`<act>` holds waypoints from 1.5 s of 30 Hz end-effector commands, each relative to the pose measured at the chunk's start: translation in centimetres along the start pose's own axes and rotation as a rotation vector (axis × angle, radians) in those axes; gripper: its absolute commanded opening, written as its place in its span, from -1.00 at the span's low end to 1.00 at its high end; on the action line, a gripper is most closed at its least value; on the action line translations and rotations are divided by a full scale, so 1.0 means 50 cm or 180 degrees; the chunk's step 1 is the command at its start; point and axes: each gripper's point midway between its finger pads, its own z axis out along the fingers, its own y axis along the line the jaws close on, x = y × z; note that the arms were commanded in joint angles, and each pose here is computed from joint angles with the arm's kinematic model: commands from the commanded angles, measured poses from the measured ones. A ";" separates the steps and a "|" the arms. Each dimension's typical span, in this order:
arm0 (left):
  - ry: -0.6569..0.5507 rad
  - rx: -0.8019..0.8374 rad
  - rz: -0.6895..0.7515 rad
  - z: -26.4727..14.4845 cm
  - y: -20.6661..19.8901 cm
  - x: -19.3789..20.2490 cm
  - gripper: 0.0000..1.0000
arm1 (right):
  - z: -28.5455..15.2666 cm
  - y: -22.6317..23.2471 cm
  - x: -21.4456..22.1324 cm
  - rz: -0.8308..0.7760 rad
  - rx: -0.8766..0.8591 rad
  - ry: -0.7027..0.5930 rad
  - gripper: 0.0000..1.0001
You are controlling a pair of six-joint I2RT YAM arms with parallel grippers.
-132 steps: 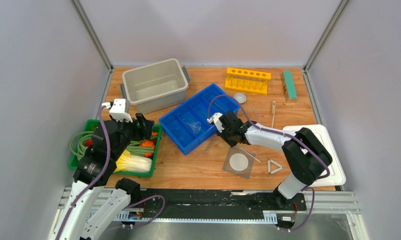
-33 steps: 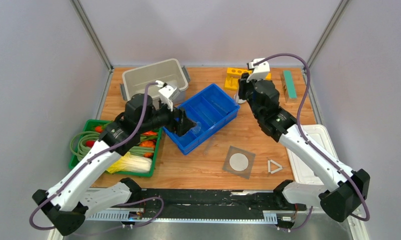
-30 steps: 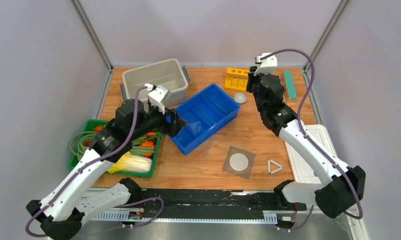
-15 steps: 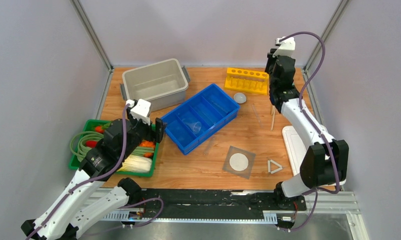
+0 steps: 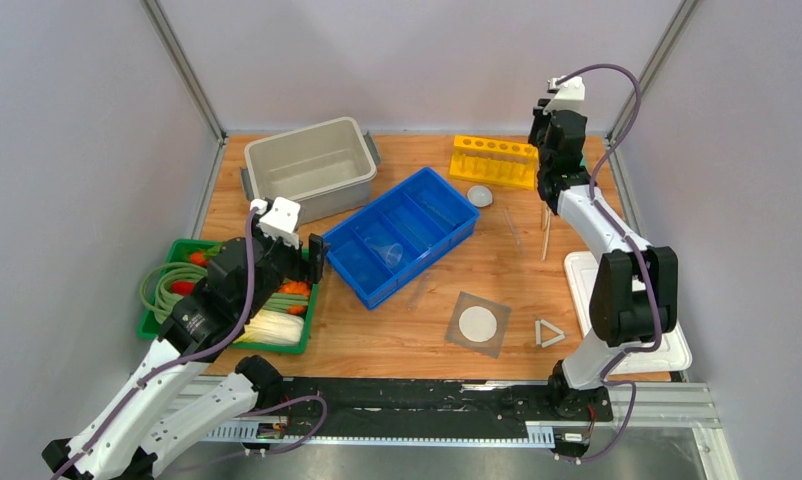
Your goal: Organize the chemistry lab equipment
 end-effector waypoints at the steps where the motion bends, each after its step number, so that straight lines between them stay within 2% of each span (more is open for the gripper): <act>1: -0.0140 -0.0055 0.0036 0.000 0.007 -0.028 0.64 | 0.018 0.007 -0.065 0.0134 -0.0041 -0.0351 -0.65; 37: -0.0126 -0.0021 0.0056 0.007 0.002 -0.029 0.61 | 0.045 -0.006 0.096 0.0085 -0.0022 0.0030 -0.65; 40: -0.0121 -0.0021 0.0056 0.008 0.001 -0.029 0.61 | 0.049 -0.003 0.119 0.0178 -0.0014 0.0097 -0.63; 45: -0.0107 -0.0021 0.0055 0.008 0.001 -0.026 0.61 | 0.050 -0.006 0.143 0.0225 0.0035 0.0190 -0.48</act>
